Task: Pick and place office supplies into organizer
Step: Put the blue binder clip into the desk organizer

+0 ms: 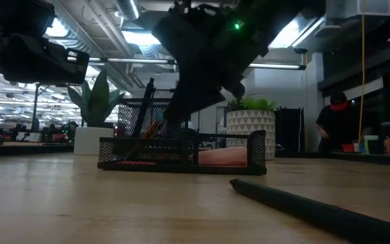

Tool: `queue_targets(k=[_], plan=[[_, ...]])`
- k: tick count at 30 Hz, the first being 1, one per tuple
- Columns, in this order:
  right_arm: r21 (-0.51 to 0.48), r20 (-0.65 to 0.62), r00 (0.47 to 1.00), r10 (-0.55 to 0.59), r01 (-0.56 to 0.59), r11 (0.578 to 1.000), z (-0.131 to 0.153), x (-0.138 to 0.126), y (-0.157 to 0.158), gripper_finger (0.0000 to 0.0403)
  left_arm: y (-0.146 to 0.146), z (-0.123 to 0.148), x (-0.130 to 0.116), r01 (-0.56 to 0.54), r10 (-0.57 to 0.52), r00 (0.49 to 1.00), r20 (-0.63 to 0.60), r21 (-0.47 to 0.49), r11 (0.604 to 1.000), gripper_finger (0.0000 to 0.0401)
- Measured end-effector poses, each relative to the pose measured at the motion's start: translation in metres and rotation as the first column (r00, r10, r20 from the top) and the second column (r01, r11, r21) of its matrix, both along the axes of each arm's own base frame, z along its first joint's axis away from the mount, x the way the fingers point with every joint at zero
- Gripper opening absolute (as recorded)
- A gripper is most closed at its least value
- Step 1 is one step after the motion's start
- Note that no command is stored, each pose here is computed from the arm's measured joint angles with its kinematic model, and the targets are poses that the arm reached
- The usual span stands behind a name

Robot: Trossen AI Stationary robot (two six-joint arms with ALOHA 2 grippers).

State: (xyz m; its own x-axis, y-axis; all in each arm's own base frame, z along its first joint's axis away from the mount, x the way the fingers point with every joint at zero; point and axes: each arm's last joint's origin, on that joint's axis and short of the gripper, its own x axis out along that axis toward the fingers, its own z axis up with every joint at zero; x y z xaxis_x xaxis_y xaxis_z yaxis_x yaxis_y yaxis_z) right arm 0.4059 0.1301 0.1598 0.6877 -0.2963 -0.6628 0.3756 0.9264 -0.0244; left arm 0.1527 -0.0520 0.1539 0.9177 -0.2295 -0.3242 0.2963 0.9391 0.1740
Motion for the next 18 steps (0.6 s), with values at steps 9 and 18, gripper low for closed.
queue_targets(k=[9, 18], plan=[[0.003, 0.023, 0.999, 0.026, -0.026, 1.000, -0.013, 0.008, 0.002, 0.0000, 0.000, 0.000, 0.000, 0.008, -0.008, 1.000, 0.008, 0.023, 1.000, 0.0002], [0.018, 0.012, 1.000, -0.007, 0.007, 1.000, -0.015, 0.009, -0.005, 0.0012, 0.000, 0.000, 0.000, 0.009, -0.009, 1.000, 0.006, 0.024, 1.000, 0.0003]])
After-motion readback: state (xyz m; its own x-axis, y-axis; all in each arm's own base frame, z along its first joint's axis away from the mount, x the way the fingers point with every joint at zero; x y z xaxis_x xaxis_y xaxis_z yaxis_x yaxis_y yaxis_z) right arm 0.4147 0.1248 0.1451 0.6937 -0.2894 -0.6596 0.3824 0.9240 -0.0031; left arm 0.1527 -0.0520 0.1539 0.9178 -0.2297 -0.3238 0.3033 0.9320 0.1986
